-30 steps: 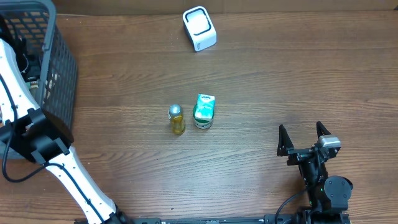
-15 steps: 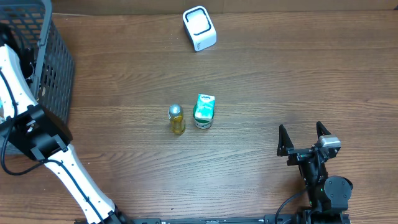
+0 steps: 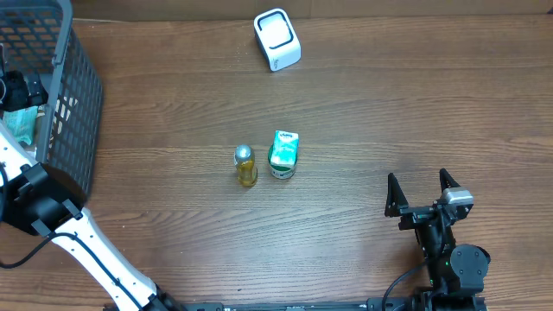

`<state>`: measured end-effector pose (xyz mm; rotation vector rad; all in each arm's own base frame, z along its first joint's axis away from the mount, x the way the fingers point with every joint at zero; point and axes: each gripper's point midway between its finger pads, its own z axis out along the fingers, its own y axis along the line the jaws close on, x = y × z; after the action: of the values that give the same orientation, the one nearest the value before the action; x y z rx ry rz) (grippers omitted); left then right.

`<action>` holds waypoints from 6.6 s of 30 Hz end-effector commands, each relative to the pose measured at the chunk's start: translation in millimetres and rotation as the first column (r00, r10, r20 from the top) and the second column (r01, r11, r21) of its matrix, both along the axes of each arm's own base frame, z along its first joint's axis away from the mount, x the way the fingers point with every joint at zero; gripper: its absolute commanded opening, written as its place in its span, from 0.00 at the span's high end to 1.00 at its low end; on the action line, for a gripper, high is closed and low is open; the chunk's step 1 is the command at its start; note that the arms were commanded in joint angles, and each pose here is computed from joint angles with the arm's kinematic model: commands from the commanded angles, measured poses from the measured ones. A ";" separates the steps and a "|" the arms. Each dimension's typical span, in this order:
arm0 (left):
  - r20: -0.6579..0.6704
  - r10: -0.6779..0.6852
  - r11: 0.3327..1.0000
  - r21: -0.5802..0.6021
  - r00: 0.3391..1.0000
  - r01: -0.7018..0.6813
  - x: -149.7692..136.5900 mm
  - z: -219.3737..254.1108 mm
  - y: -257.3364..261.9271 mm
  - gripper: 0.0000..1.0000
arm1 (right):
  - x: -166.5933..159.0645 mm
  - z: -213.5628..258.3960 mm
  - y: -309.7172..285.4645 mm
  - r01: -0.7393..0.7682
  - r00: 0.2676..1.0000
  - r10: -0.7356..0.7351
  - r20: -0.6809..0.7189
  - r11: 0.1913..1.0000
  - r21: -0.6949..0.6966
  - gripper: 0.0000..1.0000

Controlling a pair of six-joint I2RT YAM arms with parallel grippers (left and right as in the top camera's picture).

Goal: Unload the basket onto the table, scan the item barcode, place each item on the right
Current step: 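Grasp the brown-and-green toilet paper bag in the basket with the left gripper, then lift the bag out of the basket and carry it toward table center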

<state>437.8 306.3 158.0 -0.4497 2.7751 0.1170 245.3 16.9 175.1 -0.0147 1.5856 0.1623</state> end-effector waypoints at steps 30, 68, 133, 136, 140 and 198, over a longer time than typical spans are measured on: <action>-0.350 0.004 1.000 0.019 0.937 0.003 -51.7 -137.5 5.0 0.00 | 0.3 -2.6 -1.8 0.008 1.000 -0.008 0.001 1.000 0.000 0.00; -0.395 0.059 0.987 -0.114 0.917 -0.113 -68.7 -153.5 -26.8 0.45 | 0.3 -2.6 -1.8 0.008 1.000 -0.008 0.001 1.000 0.000 0.00; -0.153 0.369 0.926 -0.024 0.917 -0.377 -44.5 -111.4 38.3 0.01 | 0.3 -2.6 -1.8 0.008 1.000 -0.008 0.001 1.000 0.000 0.00; -0.195 0.365 0.925 -0.037 0.910 -0.379 -47.9 -133.2 36.3 0.00 | 0.3 -2.6 -1.8 0.008 1.000 -0.008 0.001 1.000 0.000 0.00; -0.251 0.356 0.923 -0.056 0.900 -0.380 -54.0 -155.9 31.0 0.00 | 0.3 -2.6 -1.8 0.008 1.000 -0.008 0.001 1.000 0.000 0.00; 0.081 0.144 0.988 -0.064 0.986 -0.139 -55.6 139.9 -316.8 0.96 | 0.3 -2.7 -1.8 0.008 1.000 -0.008 0.000 1.000 0.000 0.00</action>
<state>384.4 -7.2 314.0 -0.5472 2.6706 -0.0888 245.3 16.9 175.0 -0.0150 1.5860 0.1620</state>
